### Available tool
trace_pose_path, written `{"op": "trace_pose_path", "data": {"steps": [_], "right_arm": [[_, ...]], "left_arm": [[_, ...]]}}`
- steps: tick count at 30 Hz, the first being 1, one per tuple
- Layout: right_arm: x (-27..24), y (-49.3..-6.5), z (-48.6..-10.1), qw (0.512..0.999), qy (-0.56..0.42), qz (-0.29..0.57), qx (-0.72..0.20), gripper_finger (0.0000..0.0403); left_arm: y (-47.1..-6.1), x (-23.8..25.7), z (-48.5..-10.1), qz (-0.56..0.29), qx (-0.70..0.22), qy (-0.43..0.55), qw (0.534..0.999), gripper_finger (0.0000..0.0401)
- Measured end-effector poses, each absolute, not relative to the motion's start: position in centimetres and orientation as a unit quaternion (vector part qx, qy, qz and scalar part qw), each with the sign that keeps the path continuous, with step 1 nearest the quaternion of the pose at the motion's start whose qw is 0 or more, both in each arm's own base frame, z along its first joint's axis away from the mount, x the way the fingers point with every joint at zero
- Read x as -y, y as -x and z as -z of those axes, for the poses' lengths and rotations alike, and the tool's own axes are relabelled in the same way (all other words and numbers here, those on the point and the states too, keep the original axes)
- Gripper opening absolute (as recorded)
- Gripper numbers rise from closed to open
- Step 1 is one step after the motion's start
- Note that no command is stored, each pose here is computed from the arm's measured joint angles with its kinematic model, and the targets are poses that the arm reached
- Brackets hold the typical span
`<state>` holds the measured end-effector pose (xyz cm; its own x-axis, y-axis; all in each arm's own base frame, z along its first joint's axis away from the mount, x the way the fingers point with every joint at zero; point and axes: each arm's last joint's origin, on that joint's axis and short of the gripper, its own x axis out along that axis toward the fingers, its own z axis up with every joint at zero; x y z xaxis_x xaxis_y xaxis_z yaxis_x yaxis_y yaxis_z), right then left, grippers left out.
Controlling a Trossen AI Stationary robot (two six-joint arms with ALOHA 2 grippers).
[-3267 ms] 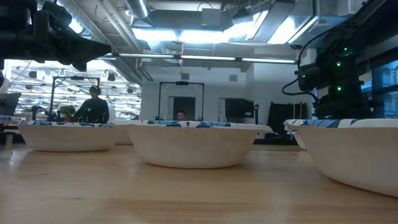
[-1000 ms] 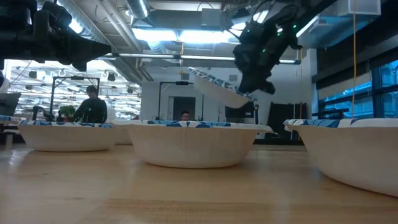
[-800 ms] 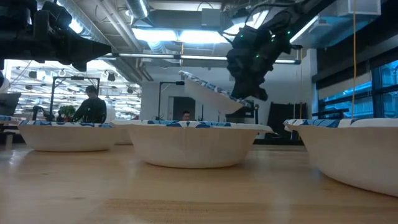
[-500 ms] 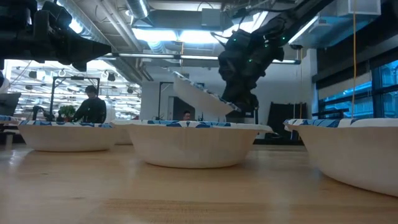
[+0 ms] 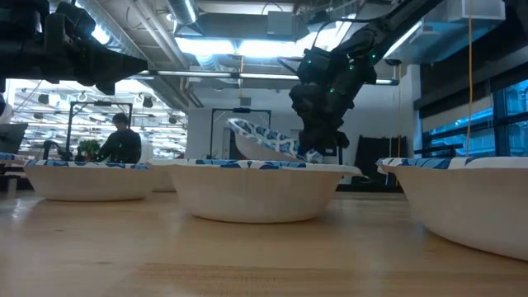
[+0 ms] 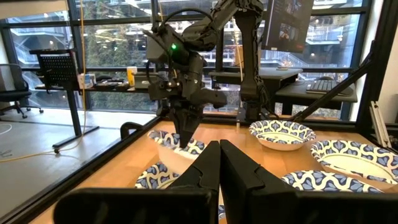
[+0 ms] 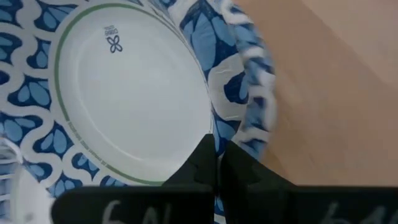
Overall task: Nest bowls inside each other
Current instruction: Stack the bowl on top of the bowl on the table
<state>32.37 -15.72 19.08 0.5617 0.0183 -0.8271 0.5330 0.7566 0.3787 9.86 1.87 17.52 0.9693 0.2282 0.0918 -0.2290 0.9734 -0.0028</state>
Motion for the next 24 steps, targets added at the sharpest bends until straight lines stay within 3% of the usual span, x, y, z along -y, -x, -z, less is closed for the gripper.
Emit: {"op": "trace_pose_path", "data": {"steps": [17, 24], "right_arm": [[15.52, -31.41, -18.54, 0.798, -0.304, 0.177, -0.49, 0.0006], [15.5, -31.4, -18.53, 0.797, -0.303, 0.178, -0.491, 0.0036]], "left_arm": [[-9.86, -1.87, -17.52, -0.115, 0.046, -0.004, 0.992, 0.0], [-9.87, -1.87, -17.52, -0.115, 0.046, -0.004, 0.992, 0.0]]}}
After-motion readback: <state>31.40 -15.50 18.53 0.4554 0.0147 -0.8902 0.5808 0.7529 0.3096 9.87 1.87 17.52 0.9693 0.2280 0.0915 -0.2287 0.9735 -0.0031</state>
